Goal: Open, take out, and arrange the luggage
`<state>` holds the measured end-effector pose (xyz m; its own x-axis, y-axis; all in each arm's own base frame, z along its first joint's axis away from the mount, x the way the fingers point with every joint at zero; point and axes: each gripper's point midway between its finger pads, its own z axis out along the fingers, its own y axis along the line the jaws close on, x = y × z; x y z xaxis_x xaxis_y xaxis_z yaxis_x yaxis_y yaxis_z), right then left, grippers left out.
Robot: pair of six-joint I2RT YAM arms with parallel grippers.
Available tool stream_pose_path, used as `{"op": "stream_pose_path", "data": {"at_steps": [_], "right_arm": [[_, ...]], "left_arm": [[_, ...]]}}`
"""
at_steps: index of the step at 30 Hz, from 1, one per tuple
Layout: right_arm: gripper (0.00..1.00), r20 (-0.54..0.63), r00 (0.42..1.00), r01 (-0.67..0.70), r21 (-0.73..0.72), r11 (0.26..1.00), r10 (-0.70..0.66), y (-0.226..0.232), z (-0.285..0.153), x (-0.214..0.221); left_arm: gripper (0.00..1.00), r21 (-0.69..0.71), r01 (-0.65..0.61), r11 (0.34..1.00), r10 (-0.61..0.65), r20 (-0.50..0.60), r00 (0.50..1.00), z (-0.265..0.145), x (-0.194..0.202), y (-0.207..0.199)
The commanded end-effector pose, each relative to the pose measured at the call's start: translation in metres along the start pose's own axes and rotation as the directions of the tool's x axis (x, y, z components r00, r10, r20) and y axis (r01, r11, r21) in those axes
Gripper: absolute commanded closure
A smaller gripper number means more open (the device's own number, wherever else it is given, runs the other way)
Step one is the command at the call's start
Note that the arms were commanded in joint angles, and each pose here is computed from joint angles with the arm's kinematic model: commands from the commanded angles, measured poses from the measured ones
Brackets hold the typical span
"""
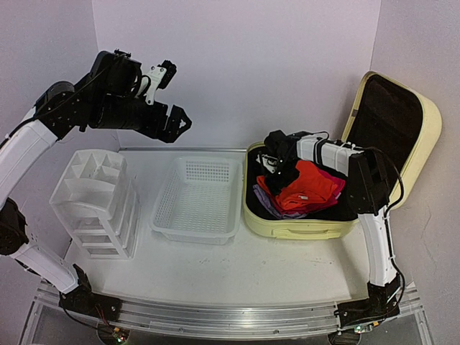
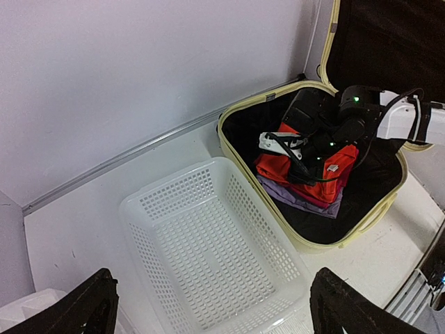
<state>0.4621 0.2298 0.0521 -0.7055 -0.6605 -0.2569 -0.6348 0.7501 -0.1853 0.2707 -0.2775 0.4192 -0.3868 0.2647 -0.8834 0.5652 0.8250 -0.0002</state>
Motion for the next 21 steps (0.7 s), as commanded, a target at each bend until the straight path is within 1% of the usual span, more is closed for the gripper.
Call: {"op": "stream_pose_path", "data": {"at_steps": [1,9,16,21], "right_arm": [[0.34,-0.023,0.999,0.036,0.161,0.986,-0.033,-0.012,-0.011,0.001],[0.35,-0.016,0.999,0.032,0.27,0.962,-0.029,0.001,-0.007,-0.008],[0.42,-0.024,0.999,0.029,0.297,0.954,-0.023,0.007,0.001,-0.008],[0.36,-0.037,0.998,0.052,0.287,0.957,-0.043,0.016,0.008,-0.005]], "left_arm": [[0.03,0.013,0.016,1.0,-0.017,0.051,0.999,-0.012,-0.016,0.001],[0.03,0.013,0.02,1.0,-0.021,0.052,0.998,-0.015,-0.016,0.002],[0.03,0.012,0.029,1.0,-0.029,0.051,0.998,-0.017,-0.014,0.003],[0.03,0.015,0.036,0.999,-0.037,0.052,0.998,-0.018,-0.013,0.003]]}}
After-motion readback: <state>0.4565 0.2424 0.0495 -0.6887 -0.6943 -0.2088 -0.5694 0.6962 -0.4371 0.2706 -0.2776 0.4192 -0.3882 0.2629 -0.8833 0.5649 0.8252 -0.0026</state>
